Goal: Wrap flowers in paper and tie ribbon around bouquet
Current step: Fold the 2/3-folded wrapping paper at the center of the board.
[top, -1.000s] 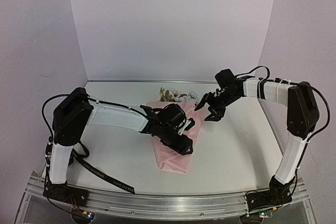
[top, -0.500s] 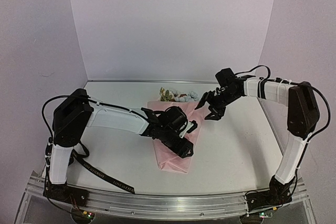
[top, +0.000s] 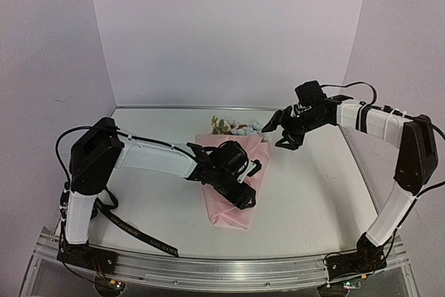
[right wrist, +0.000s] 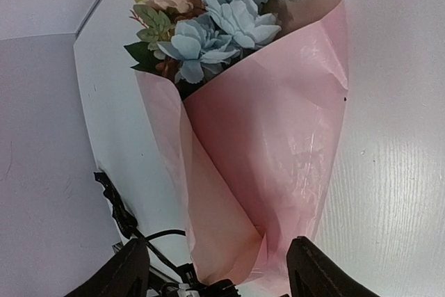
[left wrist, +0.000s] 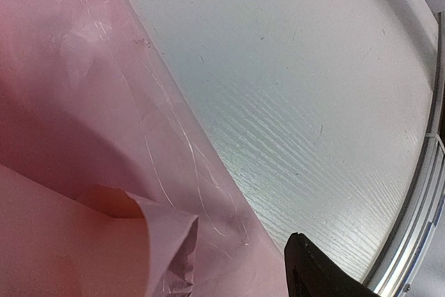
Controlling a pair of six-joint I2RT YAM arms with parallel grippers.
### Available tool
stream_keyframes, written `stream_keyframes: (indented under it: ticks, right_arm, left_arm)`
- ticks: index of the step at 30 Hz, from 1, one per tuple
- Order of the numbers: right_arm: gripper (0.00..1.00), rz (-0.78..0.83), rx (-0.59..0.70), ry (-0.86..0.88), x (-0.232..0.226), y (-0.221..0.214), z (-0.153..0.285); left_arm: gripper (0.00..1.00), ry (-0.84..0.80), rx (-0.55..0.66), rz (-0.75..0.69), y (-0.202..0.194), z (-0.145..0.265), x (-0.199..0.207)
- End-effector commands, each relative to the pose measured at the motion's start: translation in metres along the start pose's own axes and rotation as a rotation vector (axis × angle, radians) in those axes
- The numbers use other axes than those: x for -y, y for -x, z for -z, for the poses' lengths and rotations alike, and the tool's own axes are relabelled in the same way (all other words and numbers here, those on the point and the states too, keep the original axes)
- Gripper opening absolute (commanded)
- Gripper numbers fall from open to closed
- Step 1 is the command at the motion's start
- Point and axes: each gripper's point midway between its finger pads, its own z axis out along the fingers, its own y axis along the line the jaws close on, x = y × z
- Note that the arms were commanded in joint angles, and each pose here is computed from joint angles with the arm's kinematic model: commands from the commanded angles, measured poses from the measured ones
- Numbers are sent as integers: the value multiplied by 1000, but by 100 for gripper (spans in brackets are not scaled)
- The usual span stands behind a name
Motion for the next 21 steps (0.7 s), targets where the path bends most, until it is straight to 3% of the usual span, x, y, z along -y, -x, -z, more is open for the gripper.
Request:
stream_keyframes:
  ticks: [1,5,8,11,15,21]
  right_arm:
    - [69,17,-24,72,-28,9,-12]
    - [65,33,-60,78,-38,3,-27]
    - [57,21,-86,67,-37,-1,-37]
    - [39,10,-101,54,-32,-5,-43]
    - [3,23,-116,17,-25,-8,-41]
    - [0,126,-149,-95,-12,-11,-30]
  left_arm:
    - [73,-16,49,-35,15,8,9]
    - [73,-17,45,-37,15,8,9]
    - [73,-18,42,-38,14,7,9]
    - [72,-16,44,-42,15,8,9]
    - [73,-16,44,-47,15,12,10]
    - [76,-59,105,-43,28,53,27]
